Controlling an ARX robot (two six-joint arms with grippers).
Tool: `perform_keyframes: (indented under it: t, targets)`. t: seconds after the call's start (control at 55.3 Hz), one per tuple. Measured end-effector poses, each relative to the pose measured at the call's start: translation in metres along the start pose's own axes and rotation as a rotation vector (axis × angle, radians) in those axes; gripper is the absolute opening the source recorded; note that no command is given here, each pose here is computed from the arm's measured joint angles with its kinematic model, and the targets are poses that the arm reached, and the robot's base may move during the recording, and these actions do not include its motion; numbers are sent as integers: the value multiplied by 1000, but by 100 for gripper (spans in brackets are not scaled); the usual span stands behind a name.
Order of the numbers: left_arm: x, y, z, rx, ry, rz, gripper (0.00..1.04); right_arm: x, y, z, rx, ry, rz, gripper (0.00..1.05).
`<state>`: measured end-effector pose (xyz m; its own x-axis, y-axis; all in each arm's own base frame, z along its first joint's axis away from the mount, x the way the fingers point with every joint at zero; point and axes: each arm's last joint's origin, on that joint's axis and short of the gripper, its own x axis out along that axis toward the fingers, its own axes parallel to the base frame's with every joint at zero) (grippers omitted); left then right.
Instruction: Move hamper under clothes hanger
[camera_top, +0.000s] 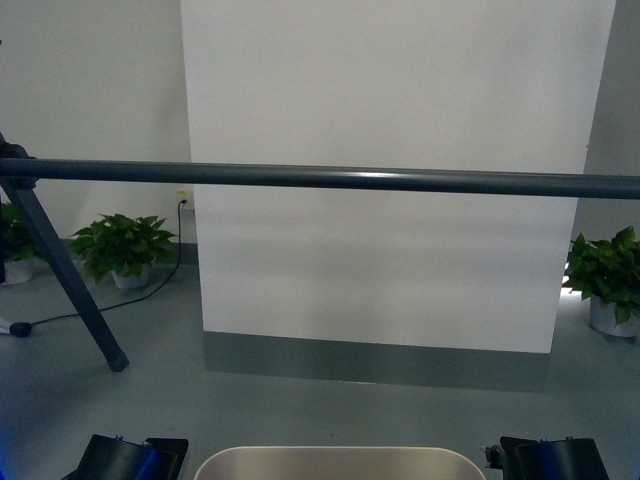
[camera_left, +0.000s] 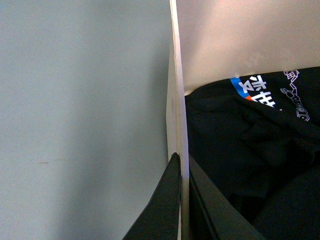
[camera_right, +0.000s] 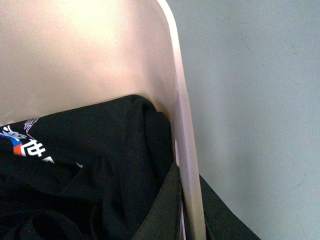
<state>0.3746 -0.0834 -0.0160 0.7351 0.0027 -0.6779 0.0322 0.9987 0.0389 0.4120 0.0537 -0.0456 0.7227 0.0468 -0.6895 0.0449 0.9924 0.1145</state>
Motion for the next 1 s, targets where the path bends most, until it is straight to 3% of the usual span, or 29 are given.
perform_keyframes:
  t: [0.109, 0.416, 0.633, 0.742, 0.814, 0.995]
  targets:
    - [1, -2, -1, 3, 9, -2, 13, 1, 0, -2, -2, 3, -3, 9]
    - [1, -3, 3, 12, 1, -11, 47, 2, 3, 2, -7, -25, 7, 44]
    - [-3, -2, 12, 11, -29, 5, 78, -4, 5, 8, -24, -57, -6, 74]
    - [-9, -3, 31, 5, -90, 10, 96, -12, 6, 19, -35, -101, -13, 90]
    - [-13, -4, 46, 6, -134, 16, 99, -21, 8, 31, -42, -144, -21, 99]
    - [-24, -11, 79, 9, -233, 3, 98, -39, 14, 54, -62, -232, -24, 97]
